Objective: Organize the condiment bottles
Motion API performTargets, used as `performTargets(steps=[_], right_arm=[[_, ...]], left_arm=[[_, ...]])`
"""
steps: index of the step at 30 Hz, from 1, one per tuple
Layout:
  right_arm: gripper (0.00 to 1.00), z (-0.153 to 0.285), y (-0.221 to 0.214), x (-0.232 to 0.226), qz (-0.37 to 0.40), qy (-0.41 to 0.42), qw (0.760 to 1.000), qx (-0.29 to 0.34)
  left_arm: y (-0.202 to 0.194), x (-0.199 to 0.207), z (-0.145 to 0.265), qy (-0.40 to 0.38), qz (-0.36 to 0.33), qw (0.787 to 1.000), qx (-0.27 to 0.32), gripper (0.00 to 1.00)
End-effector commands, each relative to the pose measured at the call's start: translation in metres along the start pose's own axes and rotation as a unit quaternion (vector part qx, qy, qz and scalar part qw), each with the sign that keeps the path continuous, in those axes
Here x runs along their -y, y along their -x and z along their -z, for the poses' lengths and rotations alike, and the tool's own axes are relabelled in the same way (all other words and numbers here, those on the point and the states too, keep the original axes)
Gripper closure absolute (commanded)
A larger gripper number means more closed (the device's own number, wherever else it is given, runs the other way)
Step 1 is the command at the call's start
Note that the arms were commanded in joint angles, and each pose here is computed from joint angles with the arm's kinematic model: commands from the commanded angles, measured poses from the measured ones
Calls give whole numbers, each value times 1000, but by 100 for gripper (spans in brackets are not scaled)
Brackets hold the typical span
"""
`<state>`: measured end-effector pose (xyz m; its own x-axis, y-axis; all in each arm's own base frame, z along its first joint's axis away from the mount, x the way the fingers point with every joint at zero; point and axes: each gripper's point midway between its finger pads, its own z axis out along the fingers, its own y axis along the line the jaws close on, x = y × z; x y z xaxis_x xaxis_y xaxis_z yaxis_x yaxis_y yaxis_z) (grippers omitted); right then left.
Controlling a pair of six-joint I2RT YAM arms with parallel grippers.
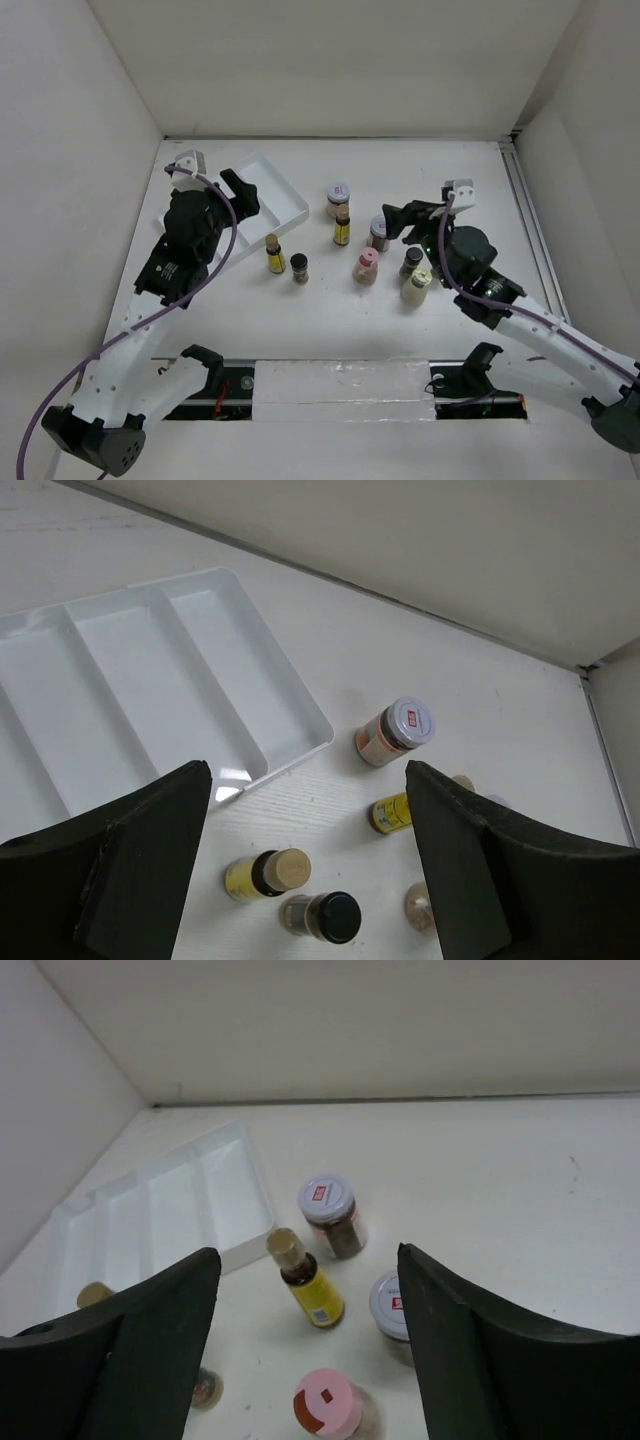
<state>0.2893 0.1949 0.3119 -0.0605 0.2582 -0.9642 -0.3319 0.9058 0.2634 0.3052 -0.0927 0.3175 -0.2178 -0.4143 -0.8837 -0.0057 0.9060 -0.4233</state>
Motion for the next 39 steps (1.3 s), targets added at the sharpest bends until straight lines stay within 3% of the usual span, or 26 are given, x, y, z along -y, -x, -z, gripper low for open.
performTargets(steps=[1, 3, 5, 6, 7, 8, 9, 12, 14, 17, 19, 25, 30, 39], right_arm=[[20, 3, 18, 26, -42, -68, 996, 49], [15, 3, 10, 31, -46, -75, 995, 43], [19, -2, 4, 27, -48, -64, 996, 36], [29, -3, 5, 30, -48, -68, 996, 37], [67, -7, -4, 28, -42, -65, 997, 24], [84, -7, -4, 28, -42, -65, 997, 24], [100, -10, -9, 28, -38, -67, 997, 18], [100, -13, -15, 32, -38, -80, 996, 13], [74, -15, -18, 36, -36, -86, 996, 10], [38, -15, -19, 32, -31, -76, 997, 6], [31, -17, -17, 32, -34, -69, 997, 8], [28, -24, -29, 30, -28, -56, 998, -10], [27, -31, -38, 28, -24, -48, 998, -25], [27, -35, -45, 28, -21, -38, 998, -38]], left_arm=[[8, 12, 0, -29, -10, 999, 11, 25], [7, 15, 0, -36, -10, 999, 7, 25], [3, 16, 1, -43, -17, 999, -3, 40], [-5, 12, 1, -37, -21, 999, -14, 49], [-13, 7, 0, -32, -29, 999, -25, 61], [-19, 7, -1, -34, -31, 998, -32, 83], [-24, 4, -1, -30, -33, 998, -40, 88], [-40, 0, -1, -27, -39, 997, -68, 82], [-52, -6, -5, -20, -43, 995, -82, 68], [-56, -6, -5, -25, -53, 995, -85, 40], [-62, -10, -8, -21, -60, 994, -94, 35], [-106, 0, -15, -31, -92, 983, -156, 35], [-128, -9, -21, 11, -95, 979, -177, 36], [-159, -23, -28, 45, -84, 972, -214, 48]])
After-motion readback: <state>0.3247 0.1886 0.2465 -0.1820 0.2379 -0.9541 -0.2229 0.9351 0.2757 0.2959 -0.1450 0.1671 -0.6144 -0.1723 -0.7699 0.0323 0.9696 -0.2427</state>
